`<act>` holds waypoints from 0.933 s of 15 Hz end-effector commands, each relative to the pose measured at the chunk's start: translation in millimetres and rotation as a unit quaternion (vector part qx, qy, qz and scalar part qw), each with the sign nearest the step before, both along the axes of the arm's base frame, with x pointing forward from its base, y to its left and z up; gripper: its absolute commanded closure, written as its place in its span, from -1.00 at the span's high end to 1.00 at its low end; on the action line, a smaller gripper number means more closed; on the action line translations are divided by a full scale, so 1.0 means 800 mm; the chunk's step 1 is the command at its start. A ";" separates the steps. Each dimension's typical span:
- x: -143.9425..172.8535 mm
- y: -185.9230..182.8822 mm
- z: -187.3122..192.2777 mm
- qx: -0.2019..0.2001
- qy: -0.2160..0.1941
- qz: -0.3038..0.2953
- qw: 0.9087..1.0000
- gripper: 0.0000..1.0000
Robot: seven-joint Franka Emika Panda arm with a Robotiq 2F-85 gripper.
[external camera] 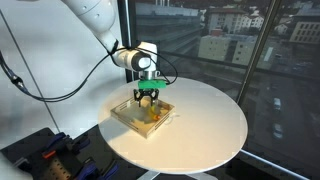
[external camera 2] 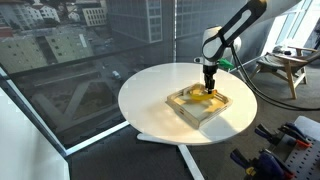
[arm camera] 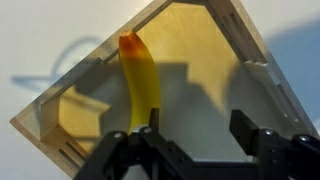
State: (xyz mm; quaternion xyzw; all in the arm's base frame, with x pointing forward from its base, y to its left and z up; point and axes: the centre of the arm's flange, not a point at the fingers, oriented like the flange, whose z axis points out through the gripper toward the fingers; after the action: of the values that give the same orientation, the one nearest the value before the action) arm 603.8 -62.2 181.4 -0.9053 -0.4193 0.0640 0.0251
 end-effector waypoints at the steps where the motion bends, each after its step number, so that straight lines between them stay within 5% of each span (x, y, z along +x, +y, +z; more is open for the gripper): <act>1: 0.002 -0.003 0.004 -0.001 -0.008 0.011 1.000 0.99; 14: 0.006 -0.005 0.040 -0.003 -0.018 0.004 1.000 1.00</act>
State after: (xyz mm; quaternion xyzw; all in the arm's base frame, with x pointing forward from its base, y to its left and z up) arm 607.0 -62.6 189.2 -0.9057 -0.4193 0.0578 0.0212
